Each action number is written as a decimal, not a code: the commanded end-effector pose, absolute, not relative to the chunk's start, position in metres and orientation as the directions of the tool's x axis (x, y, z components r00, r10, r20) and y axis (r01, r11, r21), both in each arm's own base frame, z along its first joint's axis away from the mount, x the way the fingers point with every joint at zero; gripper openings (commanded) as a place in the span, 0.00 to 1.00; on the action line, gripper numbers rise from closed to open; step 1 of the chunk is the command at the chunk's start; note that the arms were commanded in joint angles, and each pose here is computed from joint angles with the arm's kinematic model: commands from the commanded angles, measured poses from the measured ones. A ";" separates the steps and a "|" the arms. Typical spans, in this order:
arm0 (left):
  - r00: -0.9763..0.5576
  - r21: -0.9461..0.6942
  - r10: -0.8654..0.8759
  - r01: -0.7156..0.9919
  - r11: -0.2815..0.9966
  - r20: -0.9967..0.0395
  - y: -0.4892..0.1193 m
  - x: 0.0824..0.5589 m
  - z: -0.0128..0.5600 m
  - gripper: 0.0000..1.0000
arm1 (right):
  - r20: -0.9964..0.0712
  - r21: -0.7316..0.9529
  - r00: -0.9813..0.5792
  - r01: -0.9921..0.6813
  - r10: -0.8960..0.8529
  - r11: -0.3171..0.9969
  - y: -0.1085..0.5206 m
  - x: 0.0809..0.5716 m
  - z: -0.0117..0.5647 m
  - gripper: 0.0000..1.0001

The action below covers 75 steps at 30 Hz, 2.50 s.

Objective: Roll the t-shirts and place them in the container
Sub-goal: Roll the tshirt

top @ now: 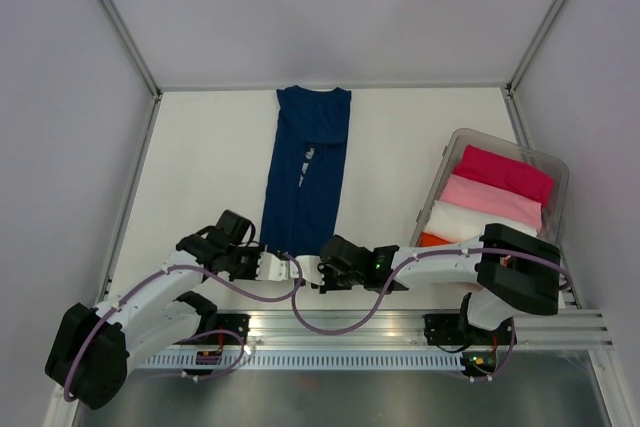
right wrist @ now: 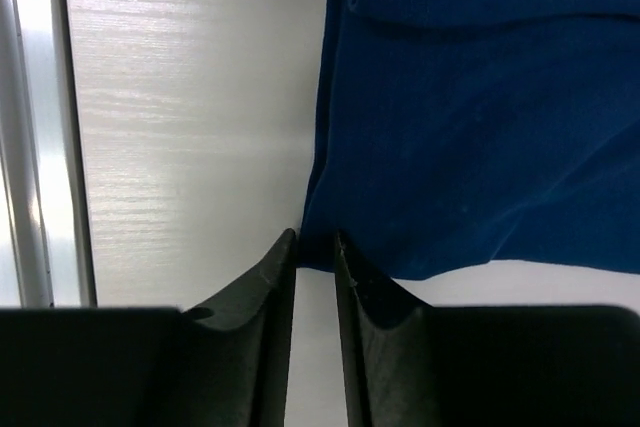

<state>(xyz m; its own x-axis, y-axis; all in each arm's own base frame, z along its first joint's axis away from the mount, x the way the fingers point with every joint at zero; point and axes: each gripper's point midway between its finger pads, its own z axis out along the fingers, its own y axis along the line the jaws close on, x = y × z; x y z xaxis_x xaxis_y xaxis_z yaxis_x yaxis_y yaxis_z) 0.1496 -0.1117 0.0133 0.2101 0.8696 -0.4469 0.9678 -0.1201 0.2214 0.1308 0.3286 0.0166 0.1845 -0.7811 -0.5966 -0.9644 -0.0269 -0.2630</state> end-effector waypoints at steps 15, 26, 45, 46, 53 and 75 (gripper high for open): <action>0.160 0.170 0.865 0.982 -0.088 -0.476 -0.118 0.147 0.032 0.02 | -0.681 -0.144 0.099 -0.990 -0.725 0.000 0.333 0.132 0.036 0.00; 0.088 0.004 0.827 0.995 -0.102 -0.555 -0.126 0.101 0.058 0.02 | -0.717 0.118 -0.042 -0.991 -0.695 -0.061 0.323 0.078 0.070 0.00; -0.053 -0.073 0.844 0.997 0.017 -0.534 -0.140 0.159 0.066 0.02 | -0.719 0.248 -0.319 -0.948 -0.617 0.201 0.322 0.168 0.073 0.00; -0.059 -0.066 0.838 0.997 0.027 -0.542 -0.142 0.167 0.070 0.02 | -0.716 0.254 -0.331 -0.943 -0.614 0.212 0.321 0.171 0.072 0.00; -0.162 -0.144 0.855 0.984 0.104 -0.492 -0.137 0.186 0.056 0.02 | -0.699 0.271 -0.418 -0.906 -0.580 0.326 0.311 0.195 0.062 0.00; -0.387 -0.169 0.825 0.922 0.348 -0.413 -0.130 0.244 0.048 0.18 | -0.645 0.293 -0.567 -0.803 -0.513 0.519 0.303 0.236 0.035 0.00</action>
